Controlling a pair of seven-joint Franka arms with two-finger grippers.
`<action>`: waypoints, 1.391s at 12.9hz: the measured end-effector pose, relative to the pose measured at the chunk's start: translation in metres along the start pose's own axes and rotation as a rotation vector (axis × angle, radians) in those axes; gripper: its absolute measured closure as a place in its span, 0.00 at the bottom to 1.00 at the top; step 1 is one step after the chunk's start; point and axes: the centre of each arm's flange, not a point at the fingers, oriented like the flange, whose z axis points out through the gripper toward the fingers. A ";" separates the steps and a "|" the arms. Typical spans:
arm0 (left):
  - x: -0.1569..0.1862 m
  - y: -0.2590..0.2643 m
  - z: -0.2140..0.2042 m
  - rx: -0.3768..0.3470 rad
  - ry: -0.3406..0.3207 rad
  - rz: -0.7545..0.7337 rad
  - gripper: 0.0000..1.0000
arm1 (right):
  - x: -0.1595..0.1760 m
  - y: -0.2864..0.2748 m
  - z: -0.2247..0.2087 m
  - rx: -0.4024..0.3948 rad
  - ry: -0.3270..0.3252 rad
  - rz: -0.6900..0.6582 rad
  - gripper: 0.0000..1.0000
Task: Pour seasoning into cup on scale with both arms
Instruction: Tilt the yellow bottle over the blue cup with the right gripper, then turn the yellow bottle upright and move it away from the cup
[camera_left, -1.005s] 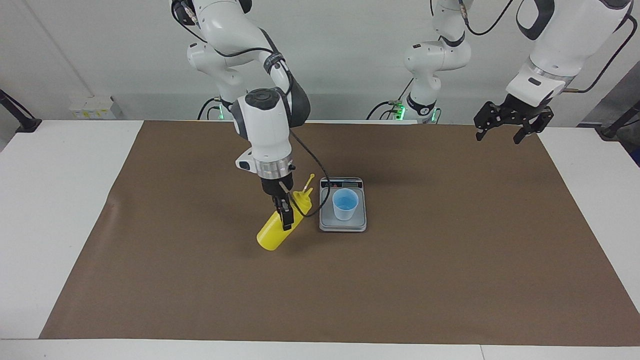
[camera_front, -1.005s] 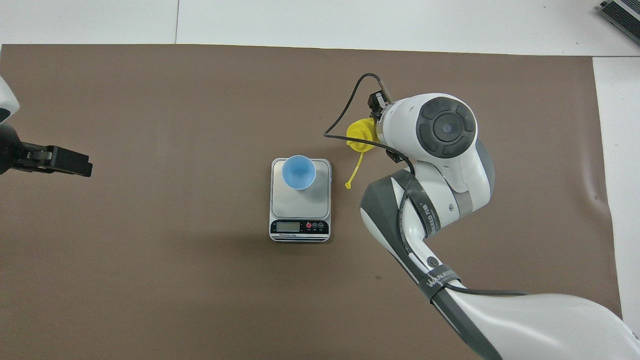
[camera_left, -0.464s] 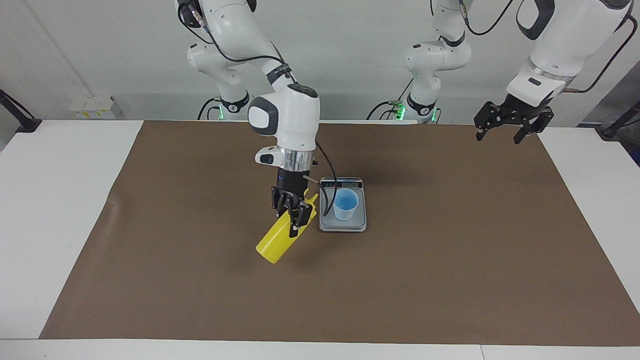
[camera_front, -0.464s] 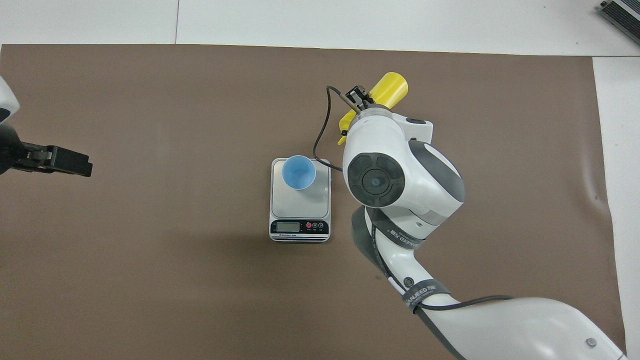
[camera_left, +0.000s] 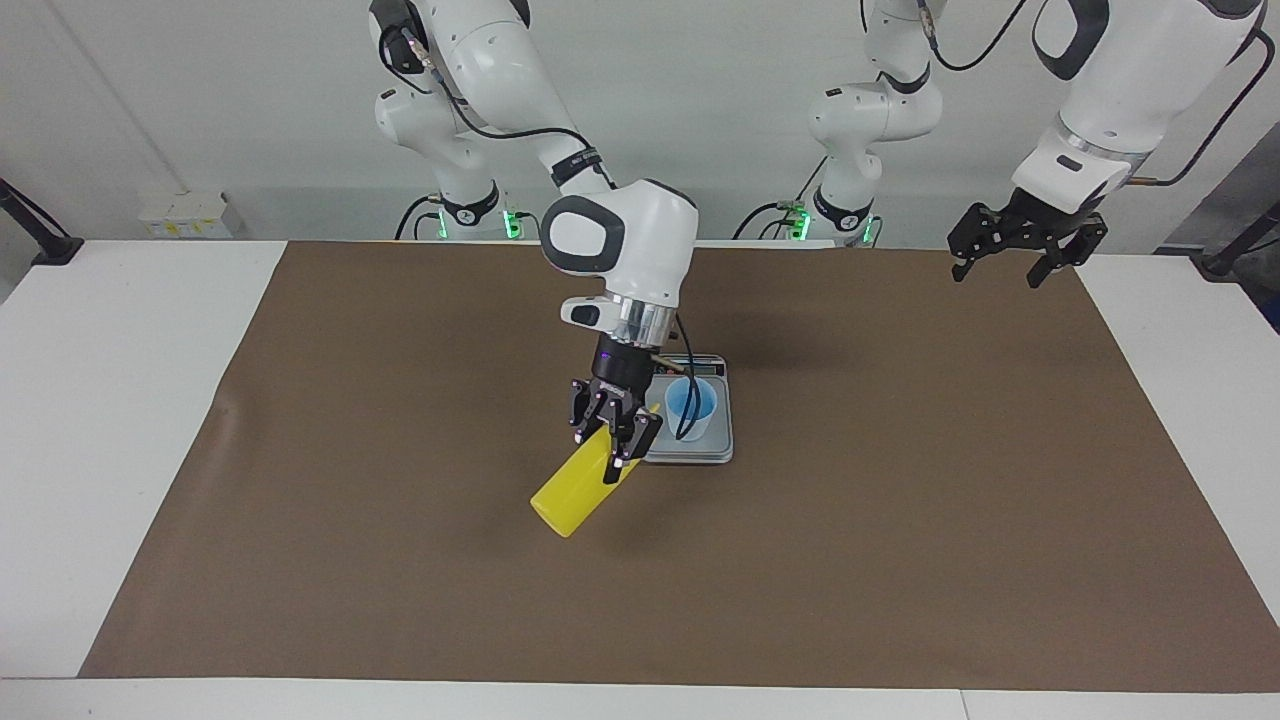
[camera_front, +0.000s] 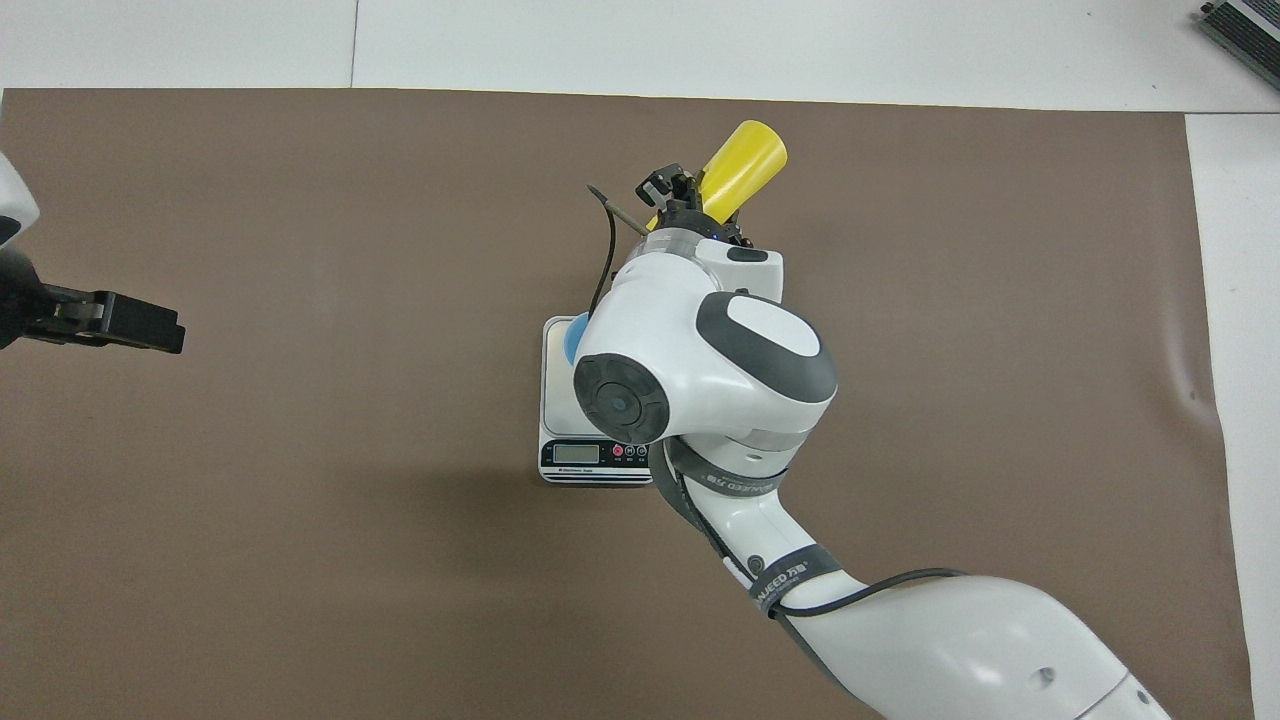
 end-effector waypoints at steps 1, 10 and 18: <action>0.000 0.000 0.000 0.000 0.000 0.000 0.00 | -0.007 -0.003 -0.001 0.011 0.043 -0.011 0.48; 0.000 0.000 0.000 0.000 0.000 0.000 0.00 | -0.058 -0.007 -0.025 0.043 0.239 -0.124 0.48; 0.000 0.000 0.000 0.000 0.000 0.000 0.00 | -0.085 0.011 -0.021 0.100 0.350 -0.228 0.48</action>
